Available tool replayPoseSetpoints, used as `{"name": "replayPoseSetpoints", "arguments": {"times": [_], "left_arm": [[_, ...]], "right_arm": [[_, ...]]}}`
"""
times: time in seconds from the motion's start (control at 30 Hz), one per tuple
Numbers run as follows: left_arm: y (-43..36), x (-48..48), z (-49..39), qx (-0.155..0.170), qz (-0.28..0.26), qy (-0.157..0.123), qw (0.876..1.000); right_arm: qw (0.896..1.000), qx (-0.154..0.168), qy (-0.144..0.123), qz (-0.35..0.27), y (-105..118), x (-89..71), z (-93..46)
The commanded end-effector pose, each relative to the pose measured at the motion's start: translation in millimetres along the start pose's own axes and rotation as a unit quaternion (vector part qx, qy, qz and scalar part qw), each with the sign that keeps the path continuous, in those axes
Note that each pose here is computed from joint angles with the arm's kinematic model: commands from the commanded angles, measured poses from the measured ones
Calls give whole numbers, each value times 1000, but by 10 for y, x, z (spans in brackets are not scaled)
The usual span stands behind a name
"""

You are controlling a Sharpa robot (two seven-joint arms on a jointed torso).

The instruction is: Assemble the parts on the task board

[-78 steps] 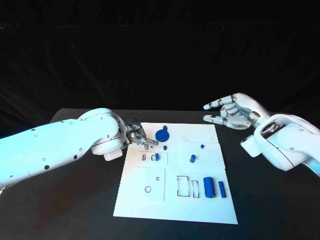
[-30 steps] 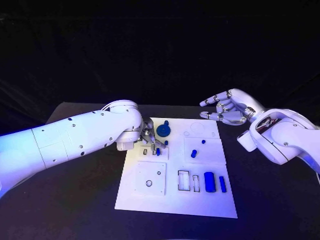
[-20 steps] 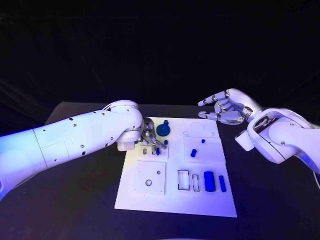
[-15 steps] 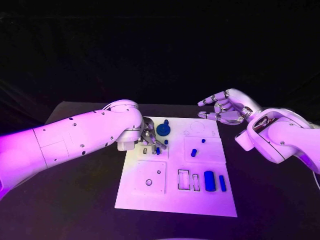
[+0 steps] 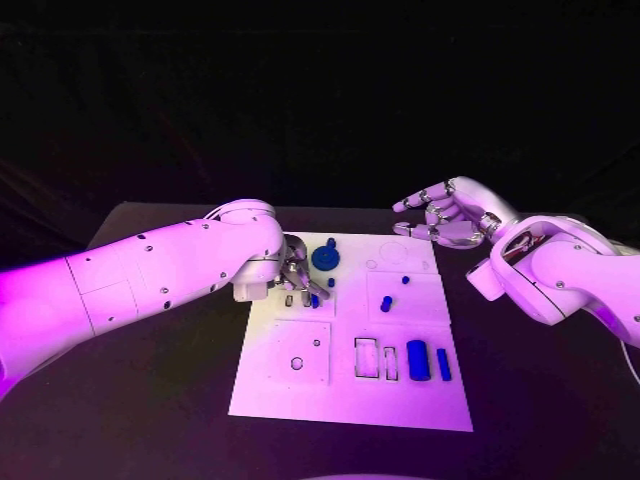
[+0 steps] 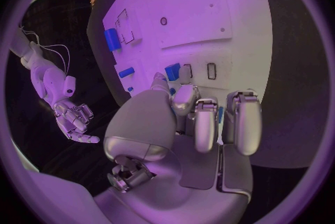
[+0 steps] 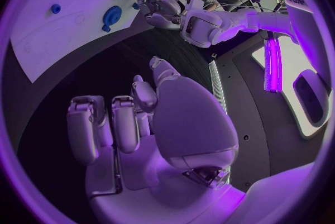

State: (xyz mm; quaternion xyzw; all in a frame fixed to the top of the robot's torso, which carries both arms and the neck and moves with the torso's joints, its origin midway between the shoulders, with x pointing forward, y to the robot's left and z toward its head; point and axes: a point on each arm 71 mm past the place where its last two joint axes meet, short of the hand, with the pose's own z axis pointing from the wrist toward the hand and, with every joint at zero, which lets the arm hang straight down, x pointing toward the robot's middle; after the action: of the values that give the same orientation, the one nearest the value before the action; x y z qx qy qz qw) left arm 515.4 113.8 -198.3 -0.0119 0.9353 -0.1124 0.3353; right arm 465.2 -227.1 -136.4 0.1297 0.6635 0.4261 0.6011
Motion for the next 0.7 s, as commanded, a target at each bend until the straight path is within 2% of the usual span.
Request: {"name": "replayPoseSetpoints", "arguments": {"times": [0.03,0.7], "left_arm": [[27,20,-1,-29,3,11,1000],[-6,34,7,-22,-1,14,1000]], "right_arm": [[1000,-2,4,-4,4,16,2],[1000,-1,8,-2,-2,34,7]]}}
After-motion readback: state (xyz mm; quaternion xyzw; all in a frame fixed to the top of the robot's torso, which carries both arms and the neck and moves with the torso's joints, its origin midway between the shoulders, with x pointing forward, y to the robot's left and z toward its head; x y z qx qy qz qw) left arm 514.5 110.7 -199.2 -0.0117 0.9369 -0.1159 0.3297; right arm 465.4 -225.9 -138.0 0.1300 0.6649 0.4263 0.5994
